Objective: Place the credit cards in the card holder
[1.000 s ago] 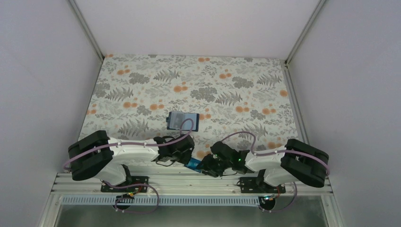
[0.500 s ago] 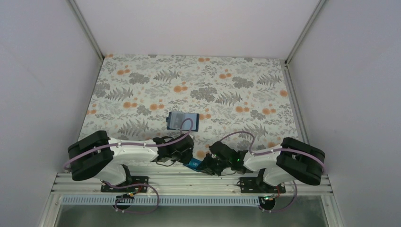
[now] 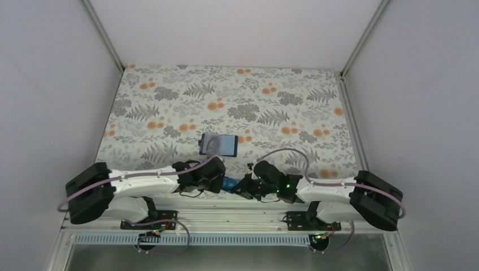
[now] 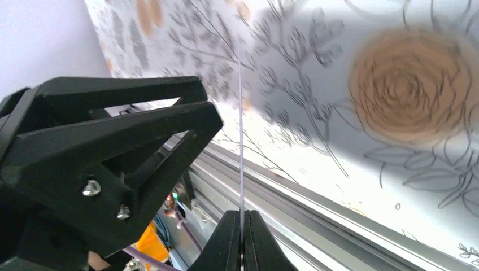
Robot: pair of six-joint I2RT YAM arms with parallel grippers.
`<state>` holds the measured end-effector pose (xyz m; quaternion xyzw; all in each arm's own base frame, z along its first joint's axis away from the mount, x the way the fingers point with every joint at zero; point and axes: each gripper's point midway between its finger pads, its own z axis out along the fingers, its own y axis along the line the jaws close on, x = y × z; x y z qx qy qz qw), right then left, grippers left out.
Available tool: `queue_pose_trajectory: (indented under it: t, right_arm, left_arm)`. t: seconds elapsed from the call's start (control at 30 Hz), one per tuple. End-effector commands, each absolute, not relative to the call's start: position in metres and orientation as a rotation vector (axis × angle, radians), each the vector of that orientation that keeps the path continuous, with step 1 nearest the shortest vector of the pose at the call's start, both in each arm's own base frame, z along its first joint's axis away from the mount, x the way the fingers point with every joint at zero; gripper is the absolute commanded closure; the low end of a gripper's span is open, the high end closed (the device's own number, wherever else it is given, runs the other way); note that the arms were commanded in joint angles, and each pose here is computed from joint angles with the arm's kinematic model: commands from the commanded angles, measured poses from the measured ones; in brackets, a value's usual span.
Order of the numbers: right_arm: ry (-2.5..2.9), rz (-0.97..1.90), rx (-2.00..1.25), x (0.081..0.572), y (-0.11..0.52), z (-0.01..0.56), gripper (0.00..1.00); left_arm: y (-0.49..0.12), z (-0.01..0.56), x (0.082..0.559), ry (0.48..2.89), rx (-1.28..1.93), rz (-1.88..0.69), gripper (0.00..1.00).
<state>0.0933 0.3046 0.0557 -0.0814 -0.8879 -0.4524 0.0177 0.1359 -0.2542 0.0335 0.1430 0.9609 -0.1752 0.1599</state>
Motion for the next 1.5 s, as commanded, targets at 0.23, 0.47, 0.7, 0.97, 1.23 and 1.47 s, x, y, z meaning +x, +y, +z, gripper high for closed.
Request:
queue_pose_trajectory:
  t: [0.23, 0.47, 0.7, 0.97, 1.23, 1.47]
  right_arm:
    - [-2.957, -1.703, -0.227, 0.184, 0.287, 0.147, 0.96]
    - [-2.905, -1.964, -0.363, 0.24, 0.272, 0.195, 0.96]
    - [-2.734, -2.263, -0.412, 0.275, 0.27, 0.241, 0.96]
    - [-2.565, -2.509, -0.374, 0.291, 0.275, 0.292, 0.96]
    - [-2.461, -2.607, -0.361, 0.299, 0.28, 0.314, 0.96]
    - [-2.41, -2.646, -0.361, 0.303, 0.283, 0.318, 0.96]
  left_arm:
    - [-0.24, 0.151, 0.197, 2.503, 0.133, -0.555, 0.56]
    - [-0.245, 0.213, 0.243, 2.34, 0.043, -0.738, 0.54]
    - [-0.27, 0.257, 0.277, 2.168, 0.037, -1.061, 0.55]
    - [-0.289, 0.285, 0.305, 2.024, 0.057, -1.304, 0.55]
    - [-0.292, 0.309, 0.319, 1.892, 0.069, -1.435, 0.58]
    - [-0.289, 0.322, 0.32, 1.81, 0.069, -1.502, 0.61]
